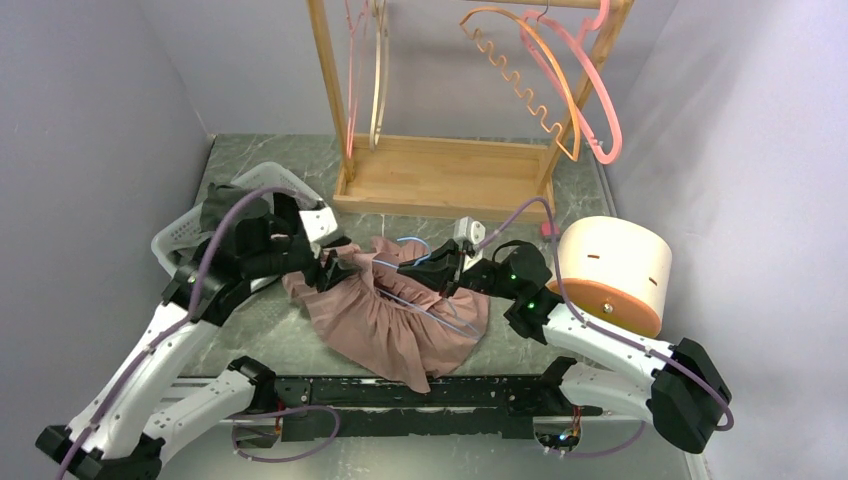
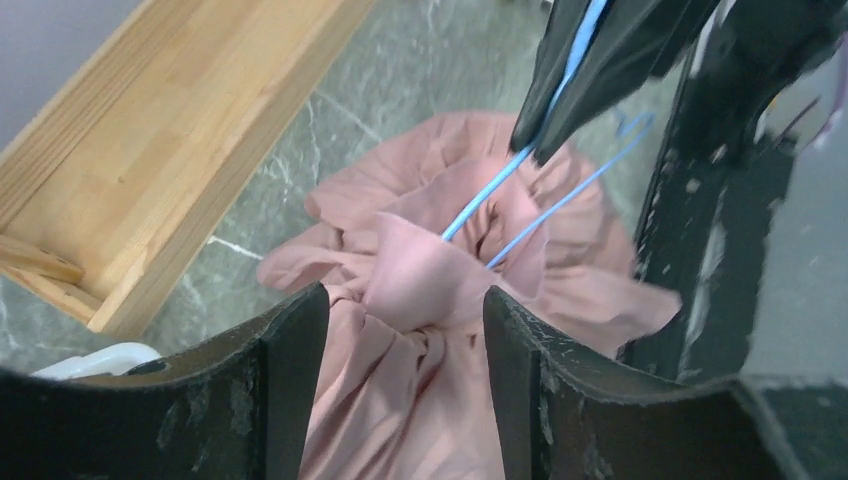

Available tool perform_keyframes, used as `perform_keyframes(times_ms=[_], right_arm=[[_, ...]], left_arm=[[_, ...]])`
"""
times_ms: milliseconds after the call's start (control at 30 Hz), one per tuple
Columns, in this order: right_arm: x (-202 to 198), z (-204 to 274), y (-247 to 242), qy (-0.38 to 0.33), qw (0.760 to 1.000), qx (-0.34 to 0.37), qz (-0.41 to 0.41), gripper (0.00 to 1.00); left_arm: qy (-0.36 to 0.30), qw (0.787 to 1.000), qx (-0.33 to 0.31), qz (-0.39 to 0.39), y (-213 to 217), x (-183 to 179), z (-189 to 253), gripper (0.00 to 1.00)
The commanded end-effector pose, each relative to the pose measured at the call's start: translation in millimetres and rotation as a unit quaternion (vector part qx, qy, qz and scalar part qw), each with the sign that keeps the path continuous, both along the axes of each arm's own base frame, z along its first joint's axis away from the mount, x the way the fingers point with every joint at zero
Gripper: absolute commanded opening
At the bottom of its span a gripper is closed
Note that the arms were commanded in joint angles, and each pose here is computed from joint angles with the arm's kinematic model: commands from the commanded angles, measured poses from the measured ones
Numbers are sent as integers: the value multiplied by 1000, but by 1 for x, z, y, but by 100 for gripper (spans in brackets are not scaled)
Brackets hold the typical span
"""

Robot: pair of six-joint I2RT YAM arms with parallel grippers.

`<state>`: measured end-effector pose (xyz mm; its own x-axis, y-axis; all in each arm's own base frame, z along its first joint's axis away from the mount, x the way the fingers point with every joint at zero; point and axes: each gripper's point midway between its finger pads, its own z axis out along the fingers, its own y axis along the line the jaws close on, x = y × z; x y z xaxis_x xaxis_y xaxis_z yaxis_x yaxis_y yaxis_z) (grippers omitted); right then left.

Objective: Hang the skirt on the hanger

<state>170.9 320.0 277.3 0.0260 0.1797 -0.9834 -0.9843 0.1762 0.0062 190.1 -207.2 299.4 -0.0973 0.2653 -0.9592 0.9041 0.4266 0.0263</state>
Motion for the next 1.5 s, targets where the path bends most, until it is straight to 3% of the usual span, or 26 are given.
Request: perform_keyframes(times_ms=[0, 233, 367, 433, 633, 1200, 1267, 1400, 1467], right_arm=[[-4, 26, -4, -40, 998, 44, -2, 0], [-6, 22, -2, -40, 998, 41, 4, 0], [-6, 21, -1, -42, 998, 37, 10, 0], [-8, 19, 1, -40, 999, 32, 18, 0], [-9, 20, 9, -40, 998, 23, 39, 0], [-12, 31, 24, -47, 995, 17, 85, 0], [-13, 32, 24, -48, 995, 18, 91, 0], [-14, 30, 25, -44, 994, 15, 95, 0], [-13, 29, 25, -35, 995, 12, 92, 0]], left_arm=[[-41, 989, 117, -79, 3, 7, -47, 62], [-44, 984, 135, -107, -5, 17, -60, 58], [-50, 981, 104, -154, -17, 6, -56, 29], [-46, 979, 77, -186, -25, -4, -51, 23], [-56, 965, 6, -258, -41, -28, -29, 22], [-23, 961, 14, -275, -46, -26, -51, 27], [-16, 960, 18, -278, -47, -27, -57, 24], [-15, 962, 27, -270, -46, -24, -62, 8], [-26, 965, 28, -260, -45, -20, -59, 7]])
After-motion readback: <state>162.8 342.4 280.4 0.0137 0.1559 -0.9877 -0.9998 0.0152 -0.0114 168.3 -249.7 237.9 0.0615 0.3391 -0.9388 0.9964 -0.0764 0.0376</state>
